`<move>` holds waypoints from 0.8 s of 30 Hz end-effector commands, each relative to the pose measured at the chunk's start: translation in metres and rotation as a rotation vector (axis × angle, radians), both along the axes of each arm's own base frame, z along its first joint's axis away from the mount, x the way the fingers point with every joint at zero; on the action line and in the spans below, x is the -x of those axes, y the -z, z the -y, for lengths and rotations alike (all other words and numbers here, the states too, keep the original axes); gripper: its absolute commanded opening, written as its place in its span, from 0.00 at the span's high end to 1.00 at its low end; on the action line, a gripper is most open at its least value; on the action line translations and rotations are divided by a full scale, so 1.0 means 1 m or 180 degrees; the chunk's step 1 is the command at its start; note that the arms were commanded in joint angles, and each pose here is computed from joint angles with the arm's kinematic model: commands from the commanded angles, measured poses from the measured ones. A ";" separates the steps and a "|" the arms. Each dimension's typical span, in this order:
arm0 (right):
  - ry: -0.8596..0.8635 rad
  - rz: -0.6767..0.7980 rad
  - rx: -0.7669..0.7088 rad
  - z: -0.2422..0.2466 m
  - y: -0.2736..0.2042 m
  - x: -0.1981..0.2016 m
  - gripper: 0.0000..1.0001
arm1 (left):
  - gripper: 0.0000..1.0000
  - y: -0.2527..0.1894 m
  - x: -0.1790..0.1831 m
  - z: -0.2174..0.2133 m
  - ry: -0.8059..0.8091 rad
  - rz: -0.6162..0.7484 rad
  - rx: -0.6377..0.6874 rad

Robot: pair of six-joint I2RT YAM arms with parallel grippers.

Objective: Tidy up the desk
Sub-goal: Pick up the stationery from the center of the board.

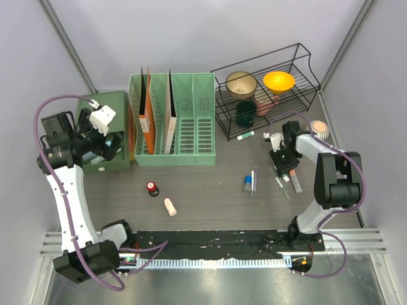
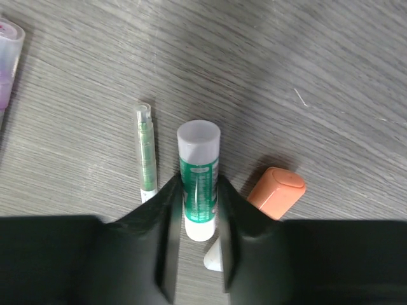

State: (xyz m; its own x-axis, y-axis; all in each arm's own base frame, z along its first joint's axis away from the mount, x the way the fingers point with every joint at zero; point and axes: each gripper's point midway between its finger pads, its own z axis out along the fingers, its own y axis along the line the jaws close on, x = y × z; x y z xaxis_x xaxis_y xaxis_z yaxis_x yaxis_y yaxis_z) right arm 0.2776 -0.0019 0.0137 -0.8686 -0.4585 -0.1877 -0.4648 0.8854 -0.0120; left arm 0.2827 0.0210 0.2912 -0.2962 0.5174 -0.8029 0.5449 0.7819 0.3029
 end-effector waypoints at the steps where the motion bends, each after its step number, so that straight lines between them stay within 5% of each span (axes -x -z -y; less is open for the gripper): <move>1: -0.0030 0.0101 -0.0037 -0.002 0.000 -0.011 0.75 | 0.00 -0.007 -0.002 0.002 0.0057 0.0125 -0.0021; 9: -0.0151 0.0357 -0.0323 -0.025 -0.059 -0.031 0.96 | 0.00 -0.020 0.002 0.015 0.0195 0.0177 0.0151; 16: -0.0407 0.0741 -0.0687 -0.067 -0.137 -0.054 0.99 | 0.00 -0.041 0.004 0.029 0.0259 0.0212 0.0465; 24: -0.1184 0.1131 -0.1378 -0.176 -0.217 -0.039 0.99 | 0.00 -0.074 0.029 0.095 0.0950 0.0127 0.1697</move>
